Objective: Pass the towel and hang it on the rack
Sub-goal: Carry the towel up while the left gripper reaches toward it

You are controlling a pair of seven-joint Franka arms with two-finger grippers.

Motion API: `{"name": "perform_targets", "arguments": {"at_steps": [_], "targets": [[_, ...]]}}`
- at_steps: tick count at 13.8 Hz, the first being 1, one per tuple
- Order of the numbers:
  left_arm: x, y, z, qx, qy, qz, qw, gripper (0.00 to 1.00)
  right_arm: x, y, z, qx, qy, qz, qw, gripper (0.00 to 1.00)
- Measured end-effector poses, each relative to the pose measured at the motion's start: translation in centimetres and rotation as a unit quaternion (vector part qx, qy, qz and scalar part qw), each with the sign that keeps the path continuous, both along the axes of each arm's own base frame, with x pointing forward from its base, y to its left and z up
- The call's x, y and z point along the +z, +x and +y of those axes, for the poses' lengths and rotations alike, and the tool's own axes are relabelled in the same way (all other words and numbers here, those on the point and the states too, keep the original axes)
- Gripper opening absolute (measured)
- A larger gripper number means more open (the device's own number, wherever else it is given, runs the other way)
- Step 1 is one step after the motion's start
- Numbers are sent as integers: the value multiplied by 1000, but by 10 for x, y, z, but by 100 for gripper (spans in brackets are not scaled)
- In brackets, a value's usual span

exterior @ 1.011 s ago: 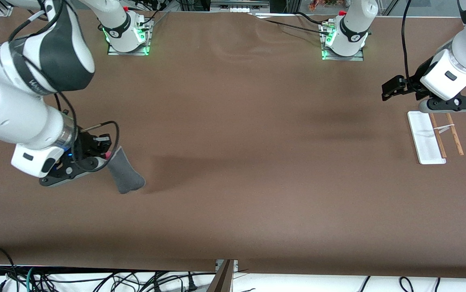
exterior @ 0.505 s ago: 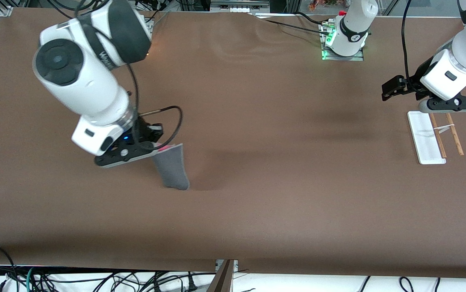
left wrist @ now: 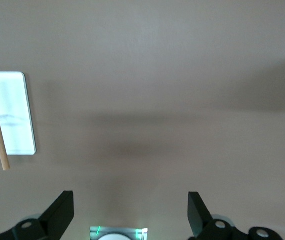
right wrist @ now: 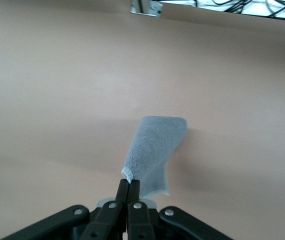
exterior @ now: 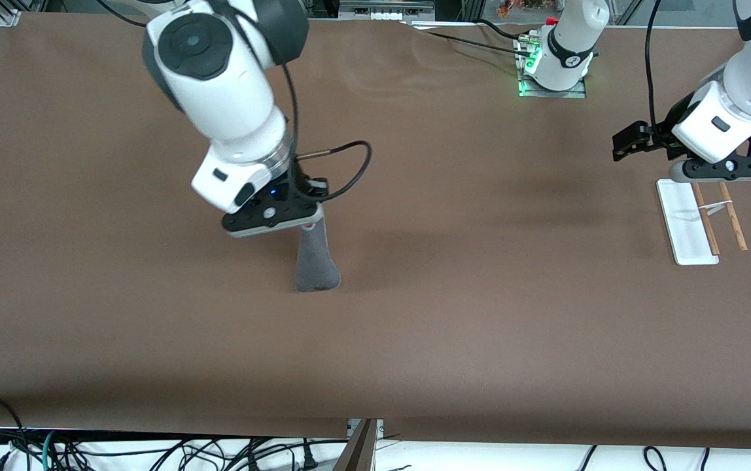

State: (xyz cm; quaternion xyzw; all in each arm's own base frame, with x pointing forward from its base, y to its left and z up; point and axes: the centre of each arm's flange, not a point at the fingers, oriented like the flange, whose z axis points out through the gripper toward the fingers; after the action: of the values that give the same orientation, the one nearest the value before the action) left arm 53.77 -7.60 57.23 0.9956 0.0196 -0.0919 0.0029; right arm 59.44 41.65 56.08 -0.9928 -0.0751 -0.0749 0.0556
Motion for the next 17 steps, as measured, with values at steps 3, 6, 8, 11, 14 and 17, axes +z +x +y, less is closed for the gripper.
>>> {"name": "perform_targets", "arguments": {"at_steps": [3,6,8,11,14,17], "targets": [[-22,0,-40,-38,1,27,999,100,5,-25,40,2,20,-13,1000,2],[-37,-1,-72,-100,-29,41,994,100,8,-46,68,23,30,-22,999,2],[-43,3,-78,-129,-79,43,988,100,9,-62,89,40,36,-27,998,2],[-56,13,-86,-189,-154,38,969,100,5,-90,123,65,47,-34,996,2],[-72,24,-97,-273,-213,12,938,100,0,-111,149,80,56,-38,994,2],[-95,31,-99,-355,-277,-32,892,100,-1,-123,161,83,60,-39,994,2]]}}
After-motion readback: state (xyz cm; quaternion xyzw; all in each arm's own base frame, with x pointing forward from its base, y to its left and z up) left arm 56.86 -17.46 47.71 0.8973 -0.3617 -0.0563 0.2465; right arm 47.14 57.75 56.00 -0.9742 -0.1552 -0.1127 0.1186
